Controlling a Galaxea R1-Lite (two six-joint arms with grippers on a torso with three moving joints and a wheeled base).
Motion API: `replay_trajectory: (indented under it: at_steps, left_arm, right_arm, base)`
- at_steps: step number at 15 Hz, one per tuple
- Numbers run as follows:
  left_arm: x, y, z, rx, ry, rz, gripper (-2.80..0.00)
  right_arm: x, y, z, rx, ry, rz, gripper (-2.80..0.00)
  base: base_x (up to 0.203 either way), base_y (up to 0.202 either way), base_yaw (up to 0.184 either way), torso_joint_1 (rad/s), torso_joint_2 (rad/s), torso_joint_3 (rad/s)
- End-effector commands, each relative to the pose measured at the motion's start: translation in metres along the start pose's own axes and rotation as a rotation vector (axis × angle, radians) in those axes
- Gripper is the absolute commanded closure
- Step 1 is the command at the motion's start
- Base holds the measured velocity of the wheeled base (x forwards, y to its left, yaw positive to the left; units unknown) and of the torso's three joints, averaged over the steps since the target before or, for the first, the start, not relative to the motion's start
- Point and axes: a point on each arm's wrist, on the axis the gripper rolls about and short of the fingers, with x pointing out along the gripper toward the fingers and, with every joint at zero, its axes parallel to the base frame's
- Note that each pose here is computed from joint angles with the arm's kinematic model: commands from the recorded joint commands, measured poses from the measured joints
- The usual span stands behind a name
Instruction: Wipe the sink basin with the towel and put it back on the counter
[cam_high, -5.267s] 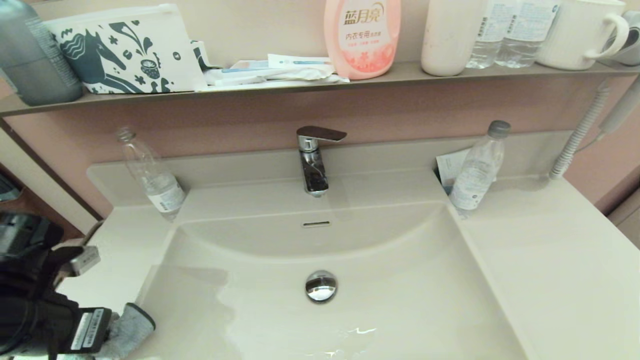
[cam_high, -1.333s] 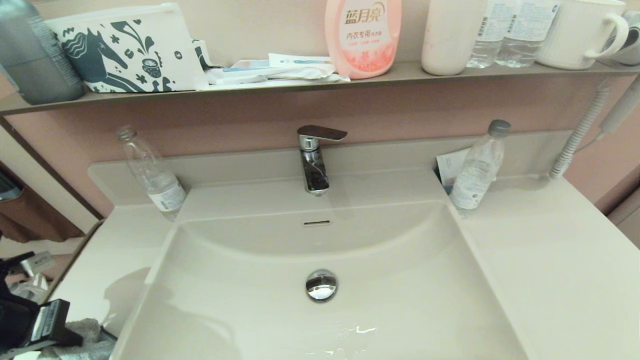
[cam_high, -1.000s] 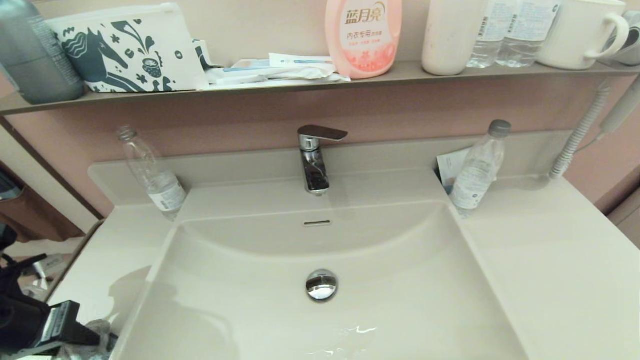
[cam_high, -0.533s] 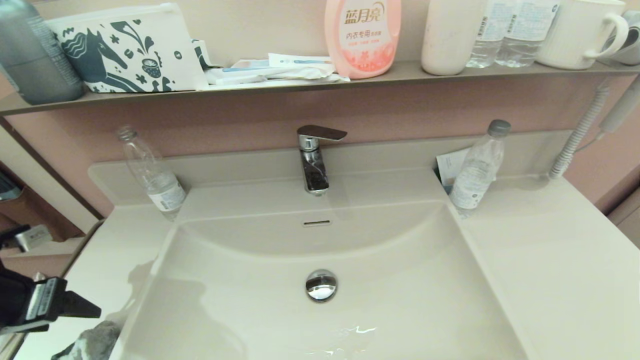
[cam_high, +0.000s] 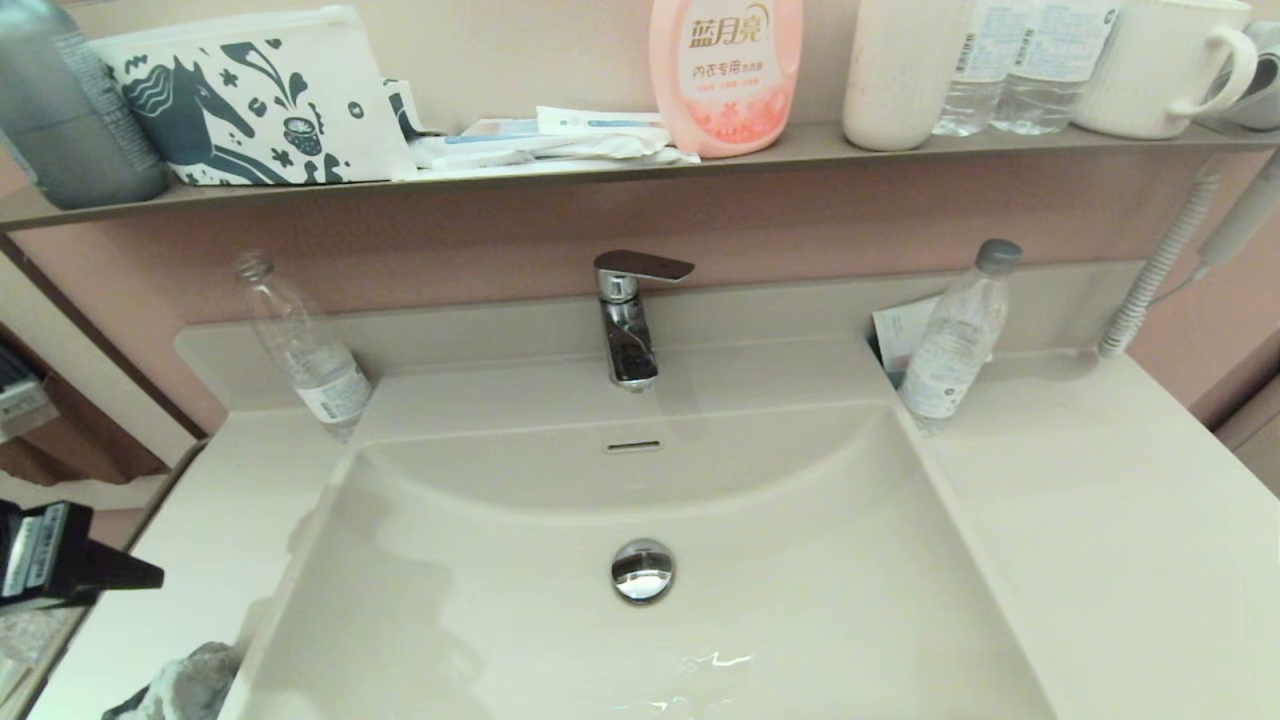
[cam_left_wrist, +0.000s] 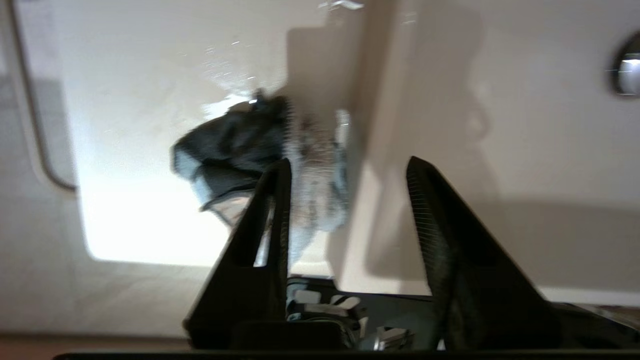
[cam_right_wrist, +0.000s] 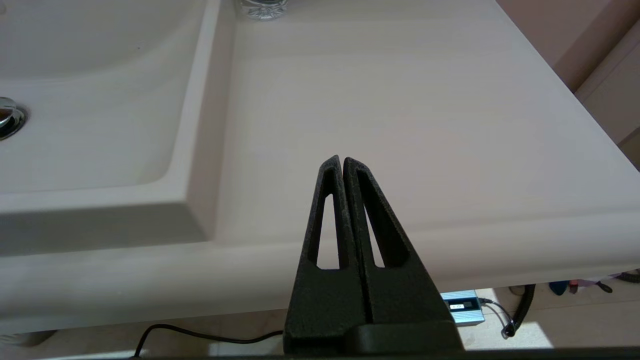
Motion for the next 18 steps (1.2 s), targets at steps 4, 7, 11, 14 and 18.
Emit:
replay_trajectory:
  at_steps: [4,7,11,14,18]
  left_arm:
    - [-0.062,-0.027,-0.041,0.012,-0.267,-0.213,0.0]
    - [-0.098,-0.041,-0.09,0.052,-0.407,-0.348,0.0]
    - [-0.121,-0.049,-0.163,0.106,-0.355,-0.503,0.0]
    - [-0.131,-0.036,-0.202,0.151,-0.349,-0.582,0.0]
    - [-0.111,-0.005,-0.223,0.058,-0.385,-0.469,0.0]
  right_arm:
    - [0.0,0.0,0.0,-0.001,0.001,0.0,0.0]
    - [0.0,0.0,0.0,-0.001,0.001,0.0,0.0]
    - [0.0,0.0,0.0,-0.001,0.001,0.001,0.0]
    - [0.0,0.0,0.0,-0.001,0.001,0.002,0.0]
    - [0.0,0.0,0.0,-0.001,0.001,0.0,0.0]
  base:
    - [0.0,0.0,0.0,0.0,0.0,0.0]
    - [0.0,0.0,0.0,0.0,0.0,0.0]
    - [0.0,0.0,0.0,0.0,0.0,0.0]
    - [0.0,0.0,0.0,0.0,0.0,0.0]
    - [0.0,0.0,0.0,0.0,0.0,0.0]
